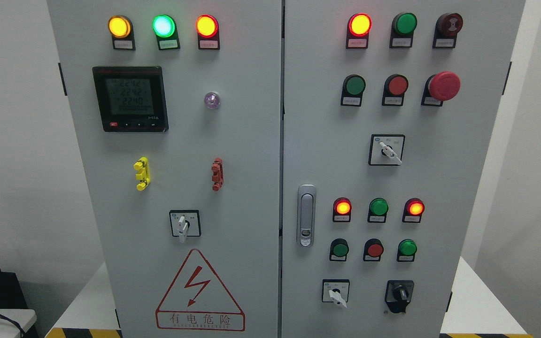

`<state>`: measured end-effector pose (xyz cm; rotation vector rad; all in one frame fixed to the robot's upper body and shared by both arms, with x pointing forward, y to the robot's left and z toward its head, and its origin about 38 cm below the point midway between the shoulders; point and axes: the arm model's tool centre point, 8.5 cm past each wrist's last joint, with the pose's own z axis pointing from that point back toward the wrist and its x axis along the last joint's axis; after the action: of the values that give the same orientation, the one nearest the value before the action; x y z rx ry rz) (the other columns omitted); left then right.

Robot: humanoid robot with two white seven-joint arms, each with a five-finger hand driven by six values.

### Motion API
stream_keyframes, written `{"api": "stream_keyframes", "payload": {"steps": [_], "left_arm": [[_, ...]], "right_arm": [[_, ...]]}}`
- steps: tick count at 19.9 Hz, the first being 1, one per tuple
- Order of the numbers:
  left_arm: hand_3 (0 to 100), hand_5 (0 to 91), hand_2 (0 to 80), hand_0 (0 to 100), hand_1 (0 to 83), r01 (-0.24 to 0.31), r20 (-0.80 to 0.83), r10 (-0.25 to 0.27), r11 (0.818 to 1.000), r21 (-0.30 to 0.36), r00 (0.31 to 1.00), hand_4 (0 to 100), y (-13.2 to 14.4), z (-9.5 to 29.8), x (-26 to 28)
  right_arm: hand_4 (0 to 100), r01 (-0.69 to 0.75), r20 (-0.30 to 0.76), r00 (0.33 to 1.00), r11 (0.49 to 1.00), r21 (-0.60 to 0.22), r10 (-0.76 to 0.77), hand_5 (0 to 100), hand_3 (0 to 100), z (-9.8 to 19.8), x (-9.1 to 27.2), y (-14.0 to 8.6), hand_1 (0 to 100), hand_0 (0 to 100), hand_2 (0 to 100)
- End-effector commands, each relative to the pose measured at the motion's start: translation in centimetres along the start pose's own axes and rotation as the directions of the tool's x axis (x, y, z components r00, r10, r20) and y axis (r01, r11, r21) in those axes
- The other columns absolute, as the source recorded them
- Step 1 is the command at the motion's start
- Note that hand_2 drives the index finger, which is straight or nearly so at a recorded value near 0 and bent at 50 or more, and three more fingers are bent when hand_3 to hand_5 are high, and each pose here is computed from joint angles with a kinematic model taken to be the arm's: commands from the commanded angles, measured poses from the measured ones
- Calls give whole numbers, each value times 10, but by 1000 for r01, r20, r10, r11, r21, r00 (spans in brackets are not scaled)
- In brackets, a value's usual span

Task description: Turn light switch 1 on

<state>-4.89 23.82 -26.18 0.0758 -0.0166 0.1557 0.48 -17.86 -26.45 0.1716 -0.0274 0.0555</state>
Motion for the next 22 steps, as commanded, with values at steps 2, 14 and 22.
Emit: {"api": "stream_keyframes", "payload": {"steps": [2, 14, 22], "left_arm": [[0, 0, 0, 376, 0, -1, -2, 1, 1000, -4, 1000, 0, -2, 0, -1], [50, 0, 0, 383, 0, -277, 199, 243, 947, 163, 949, 80, 46, 1, 31], [141, 0, 5, 388, 0, -523, 542, 350, 827, 205, 764, 221, 136, 32, 84]], "right_arm": [[0, 18, 3, 1000, 1000, 5, -18, 0, 0, 0, 1, 0, 389, 120, 0], [0, 18, 2, 1000, 1000, 5, -18, 0, 0, 0, 0, 0, 389, 120, 0], [0, 17, 3, 1000, 1000, 5, -17, 0, 0, 0, 1, 0, 389, 120, 0]]}}
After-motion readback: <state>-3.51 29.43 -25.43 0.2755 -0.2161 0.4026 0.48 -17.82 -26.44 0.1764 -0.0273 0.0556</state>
